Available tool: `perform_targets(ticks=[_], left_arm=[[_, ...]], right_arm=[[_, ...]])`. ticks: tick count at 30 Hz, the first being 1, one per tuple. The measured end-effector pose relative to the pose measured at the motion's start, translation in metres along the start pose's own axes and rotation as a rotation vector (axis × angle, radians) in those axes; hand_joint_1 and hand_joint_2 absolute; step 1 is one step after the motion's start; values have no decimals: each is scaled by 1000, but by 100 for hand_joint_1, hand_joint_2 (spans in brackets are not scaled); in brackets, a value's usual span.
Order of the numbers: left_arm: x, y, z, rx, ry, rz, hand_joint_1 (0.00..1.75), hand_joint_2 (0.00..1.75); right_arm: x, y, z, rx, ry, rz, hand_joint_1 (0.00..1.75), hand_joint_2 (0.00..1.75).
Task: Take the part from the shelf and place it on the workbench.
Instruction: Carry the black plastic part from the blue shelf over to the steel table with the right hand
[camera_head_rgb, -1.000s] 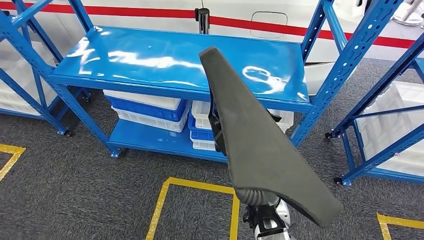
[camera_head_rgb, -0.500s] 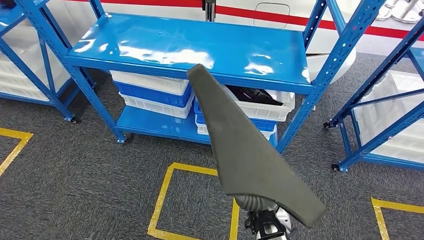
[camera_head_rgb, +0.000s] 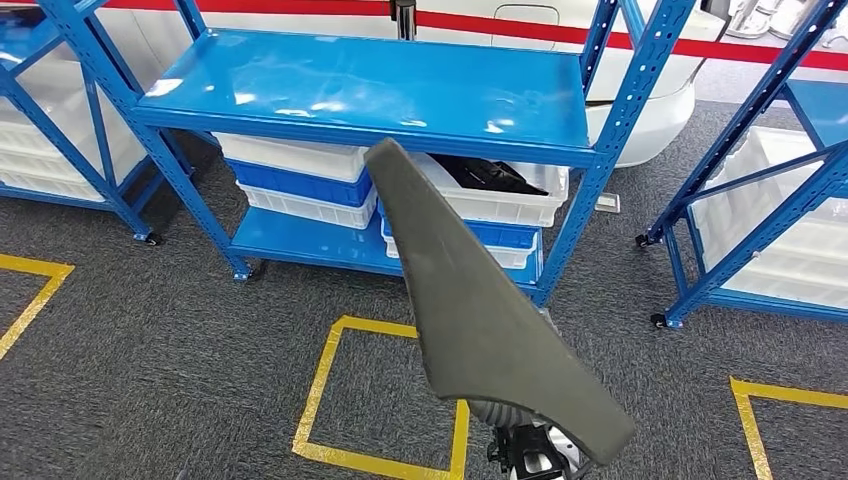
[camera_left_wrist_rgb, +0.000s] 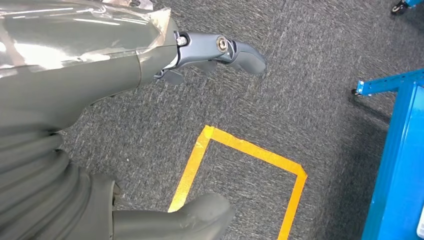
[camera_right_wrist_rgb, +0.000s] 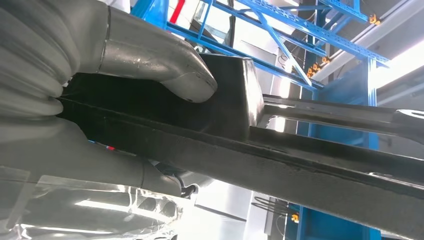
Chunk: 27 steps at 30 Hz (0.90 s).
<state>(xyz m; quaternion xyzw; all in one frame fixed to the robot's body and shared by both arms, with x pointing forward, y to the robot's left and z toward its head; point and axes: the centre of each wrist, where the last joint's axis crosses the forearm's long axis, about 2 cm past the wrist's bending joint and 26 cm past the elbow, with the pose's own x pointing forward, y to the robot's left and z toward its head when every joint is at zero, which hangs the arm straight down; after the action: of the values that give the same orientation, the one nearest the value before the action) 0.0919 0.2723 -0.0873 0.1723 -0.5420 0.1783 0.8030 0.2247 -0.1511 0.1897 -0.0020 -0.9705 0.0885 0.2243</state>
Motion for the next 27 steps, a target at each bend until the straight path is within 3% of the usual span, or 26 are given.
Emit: perform_targets(ticks=[13, 27], left_arm=[[1, 0, 0, 18, -6, -3, 0, 175], [-1, 5, 3, 43, -2, -19, 0, 175]], right_arm=[[0, 1, 2, 43, 7, 40, 175, 175], [-5, 12, -5, 80, 11, -23, 175, 175]])
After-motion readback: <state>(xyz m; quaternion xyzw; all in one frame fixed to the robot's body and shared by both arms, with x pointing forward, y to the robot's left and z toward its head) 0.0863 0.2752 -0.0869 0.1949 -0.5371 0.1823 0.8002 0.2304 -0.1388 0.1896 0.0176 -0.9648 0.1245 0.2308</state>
